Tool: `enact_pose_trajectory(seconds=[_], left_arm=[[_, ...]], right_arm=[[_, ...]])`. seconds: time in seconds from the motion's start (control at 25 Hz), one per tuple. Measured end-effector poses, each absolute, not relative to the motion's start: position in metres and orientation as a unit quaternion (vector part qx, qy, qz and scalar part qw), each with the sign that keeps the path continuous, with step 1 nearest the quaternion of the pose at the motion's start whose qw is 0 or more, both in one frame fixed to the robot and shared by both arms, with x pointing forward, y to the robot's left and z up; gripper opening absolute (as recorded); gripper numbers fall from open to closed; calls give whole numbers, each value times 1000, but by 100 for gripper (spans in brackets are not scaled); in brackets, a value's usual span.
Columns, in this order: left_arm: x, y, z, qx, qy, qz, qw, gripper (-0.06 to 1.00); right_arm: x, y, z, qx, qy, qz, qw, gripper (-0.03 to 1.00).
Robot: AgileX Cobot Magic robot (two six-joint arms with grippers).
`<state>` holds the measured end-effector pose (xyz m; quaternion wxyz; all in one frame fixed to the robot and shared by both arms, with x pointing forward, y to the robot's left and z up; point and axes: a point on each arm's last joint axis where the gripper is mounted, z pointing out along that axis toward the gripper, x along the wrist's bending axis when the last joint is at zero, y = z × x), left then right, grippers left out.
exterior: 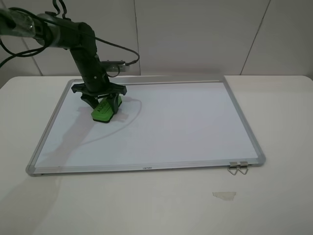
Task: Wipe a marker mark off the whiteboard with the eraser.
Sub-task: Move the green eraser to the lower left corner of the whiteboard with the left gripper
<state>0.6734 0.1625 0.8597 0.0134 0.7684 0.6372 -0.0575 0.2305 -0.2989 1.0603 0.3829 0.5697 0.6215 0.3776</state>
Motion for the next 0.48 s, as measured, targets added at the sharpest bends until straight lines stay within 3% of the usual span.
enact_pose_trajectory(seconds=[0.28,0.48], left_arm=[[665,175,883,778,626,-45,-23,60],[653,182,947,767,641,-27,-17,60]], right_arm=[[230,-299,1060,570,621,378,383,81],[230,-299,1060,570,621,378,383,81]])
